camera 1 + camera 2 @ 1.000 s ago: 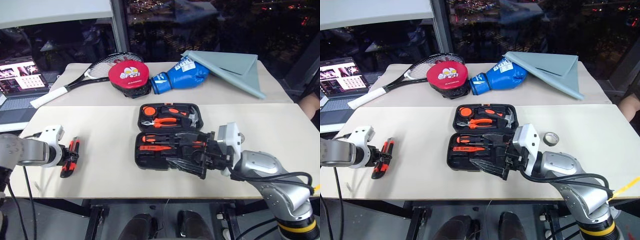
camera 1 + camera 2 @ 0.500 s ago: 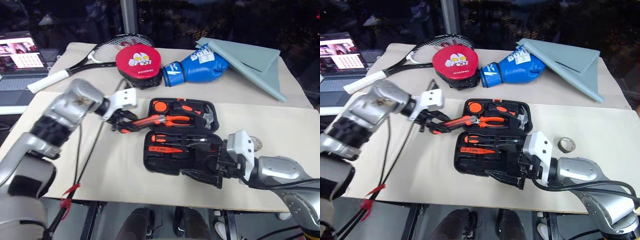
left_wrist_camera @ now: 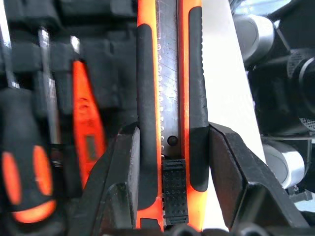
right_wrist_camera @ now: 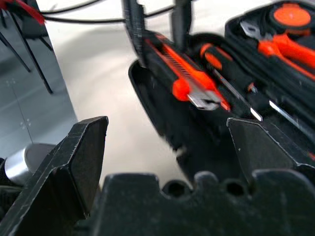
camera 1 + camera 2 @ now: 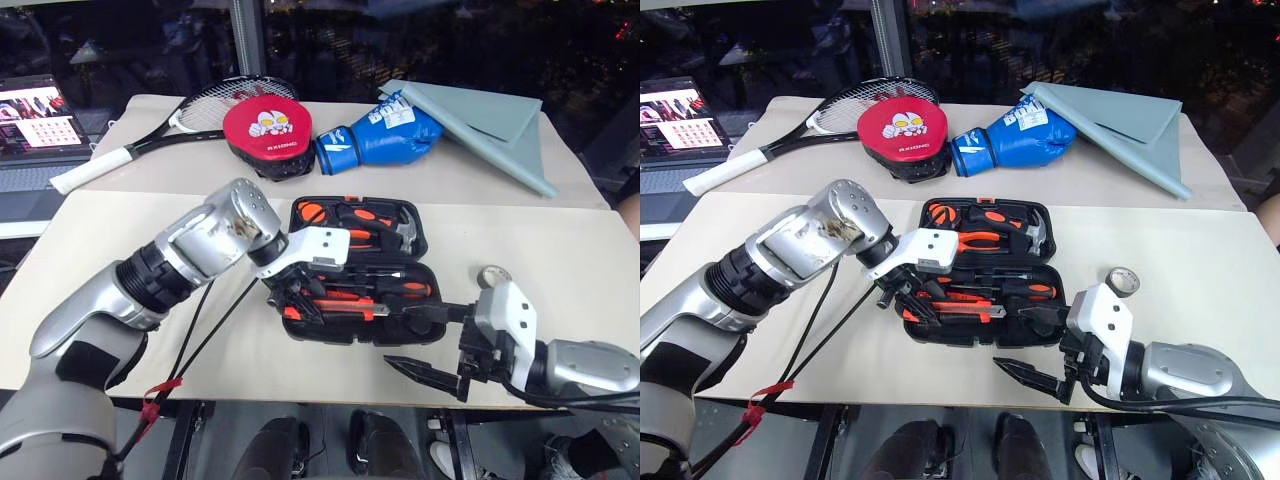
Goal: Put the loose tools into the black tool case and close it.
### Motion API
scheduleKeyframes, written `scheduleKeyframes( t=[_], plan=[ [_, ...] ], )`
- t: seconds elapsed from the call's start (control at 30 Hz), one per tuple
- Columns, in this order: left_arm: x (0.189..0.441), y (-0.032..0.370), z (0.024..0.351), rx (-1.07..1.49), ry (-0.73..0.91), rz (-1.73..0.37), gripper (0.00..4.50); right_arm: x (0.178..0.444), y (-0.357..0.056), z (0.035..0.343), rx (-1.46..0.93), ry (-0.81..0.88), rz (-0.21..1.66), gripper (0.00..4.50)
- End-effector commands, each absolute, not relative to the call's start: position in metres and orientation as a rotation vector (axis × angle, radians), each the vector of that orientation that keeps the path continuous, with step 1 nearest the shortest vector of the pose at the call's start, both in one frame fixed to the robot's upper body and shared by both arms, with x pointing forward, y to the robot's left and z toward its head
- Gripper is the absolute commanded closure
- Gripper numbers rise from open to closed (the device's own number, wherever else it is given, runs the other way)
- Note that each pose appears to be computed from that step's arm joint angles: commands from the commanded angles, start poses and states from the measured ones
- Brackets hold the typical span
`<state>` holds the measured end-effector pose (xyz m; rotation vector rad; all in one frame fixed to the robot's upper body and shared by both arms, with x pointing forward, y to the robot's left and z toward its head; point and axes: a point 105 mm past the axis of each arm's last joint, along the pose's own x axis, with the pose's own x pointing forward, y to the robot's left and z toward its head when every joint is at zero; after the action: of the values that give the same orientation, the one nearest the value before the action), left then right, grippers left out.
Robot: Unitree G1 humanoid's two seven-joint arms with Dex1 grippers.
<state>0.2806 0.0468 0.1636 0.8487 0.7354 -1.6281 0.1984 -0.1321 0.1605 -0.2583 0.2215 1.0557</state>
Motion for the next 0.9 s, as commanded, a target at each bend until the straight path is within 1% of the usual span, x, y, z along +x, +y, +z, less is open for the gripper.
scheduleKeyframes(
  t=[0.03, 0.13, 0.23, 0.4, 0.5, 0.7, 0.83, 0.9],
  plan=[
    [0.287, 0.037, 0.153, 0.892, 0.709, -1.576, 2.96, 0.197, -0.136, 0.169, -0.320, 0.197, 1.027, 0.00],
    [0.289, 0.031, 0.148, 0.880, 0.701, -1.580, 2.96, 0.197, -0.138, 0.171, -0.319, 0.186, 1.006, 0.00],
    [0.299, 0.026, 0.139, 0.926, 0.675, -1.548, 2.96, 0.197, -0.137, 0.174, -0.319, 0.173, 0.997, 0.00],
    [0.301, 0.024, 0.131, 0.928, 0.680, -1.556, 2.96, 0.197, -0.135, 0.175, -0.316, 0.159, 0.984, 0.00],
    [0.295, 0.022, 0.126, 0.889, 0.723, -1.583, 2.96, 0.197, -0.134, 0.176, -0.309, 0.154, 0.975, 0.00],
    [0.287, 0.019, 0.132, 0.820, 0.773, -1.592, 2.96, 0.194, -0.131, 0.174, -0.296, 0.154, 0.974, 0.00],
    [0.280, 0.016, 0.132, 0.810, 0.780, -1.604, 2.96, 0.194, -0.130, 0.174, -0.294, 0.155, 0.976, 0.00],
    [0.281, 0.015, 0.128, 0.834, 0.768, -1.593, 2.96, 0.195, -0.131, 0.174, -0.295, 0.156, 0.977, 0.00]
  ],
)
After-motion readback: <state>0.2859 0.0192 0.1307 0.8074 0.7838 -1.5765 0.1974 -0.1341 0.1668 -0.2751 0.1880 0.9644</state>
